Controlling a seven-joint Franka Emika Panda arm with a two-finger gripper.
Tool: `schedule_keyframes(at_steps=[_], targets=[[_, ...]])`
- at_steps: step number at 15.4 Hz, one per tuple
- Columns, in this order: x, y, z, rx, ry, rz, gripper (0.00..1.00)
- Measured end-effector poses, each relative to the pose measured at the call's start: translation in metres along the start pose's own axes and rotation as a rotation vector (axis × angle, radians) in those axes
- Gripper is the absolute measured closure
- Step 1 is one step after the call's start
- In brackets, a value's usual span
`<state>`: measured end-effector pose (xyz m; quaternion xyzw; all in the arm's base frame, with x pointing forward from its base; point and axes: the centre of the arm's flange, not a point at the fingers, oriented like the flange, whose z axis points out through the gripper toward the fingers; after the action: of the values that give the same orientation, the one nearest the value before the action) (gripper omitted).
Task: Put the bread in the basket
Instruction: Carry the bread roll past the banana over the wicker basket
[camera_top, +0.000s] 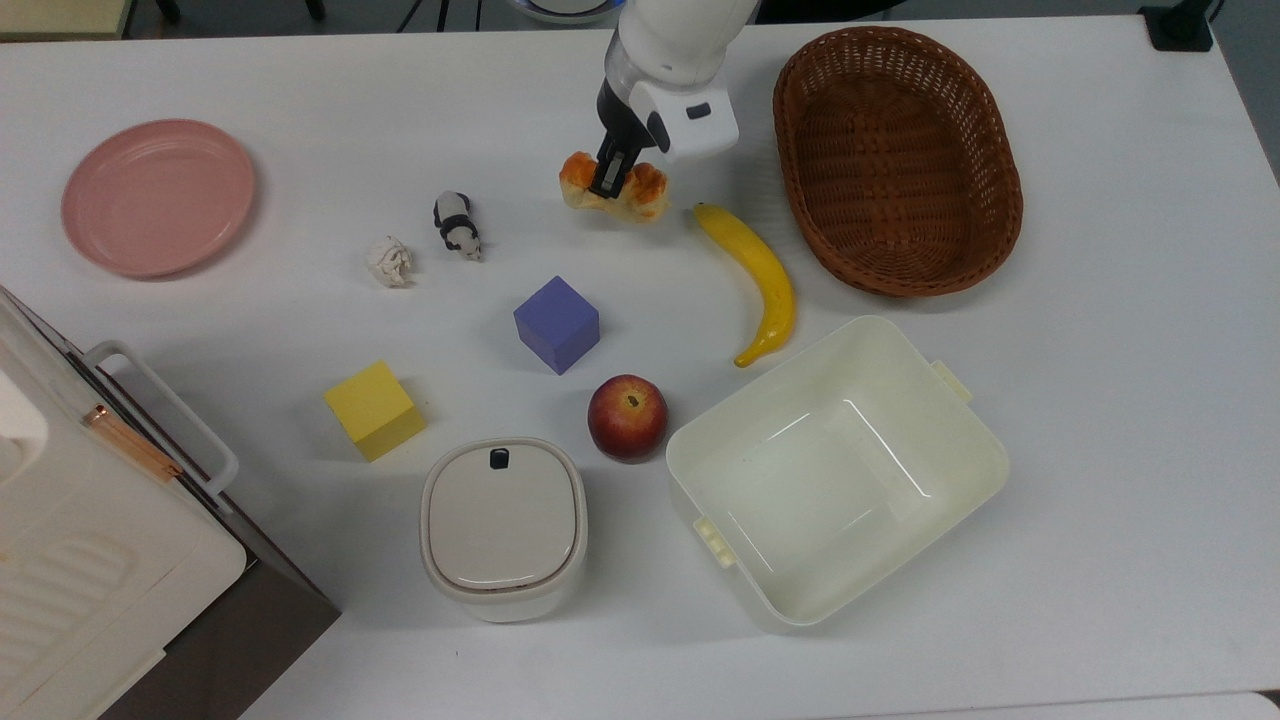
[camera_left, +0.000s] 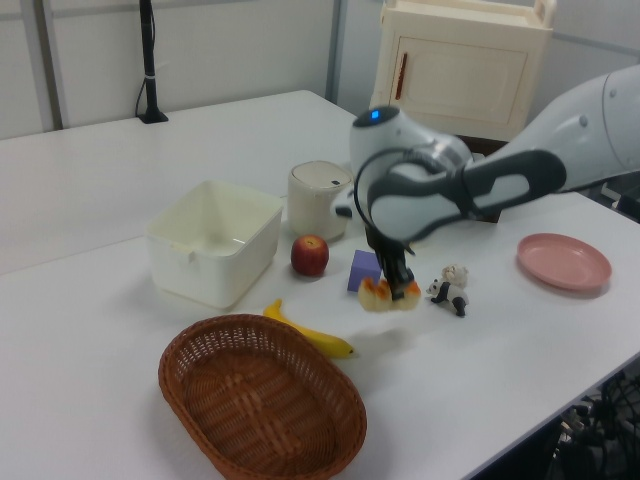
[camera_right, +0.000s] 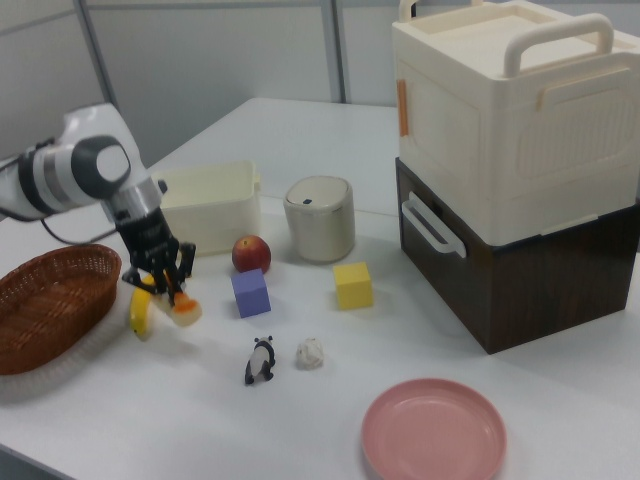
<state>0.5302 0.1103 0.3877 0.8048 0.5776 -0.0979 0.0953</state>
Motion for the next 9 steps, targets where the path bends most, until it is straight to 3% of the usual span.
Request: schedule_keyframes(at_steps=[3, 9], targets=[[0.006, 0.007, -0.033, -0.013, 0.052, 0.166, 0.89], [0.065, -0.031, -0.066, 0.042, 0.147, 0.522, 0.89]])
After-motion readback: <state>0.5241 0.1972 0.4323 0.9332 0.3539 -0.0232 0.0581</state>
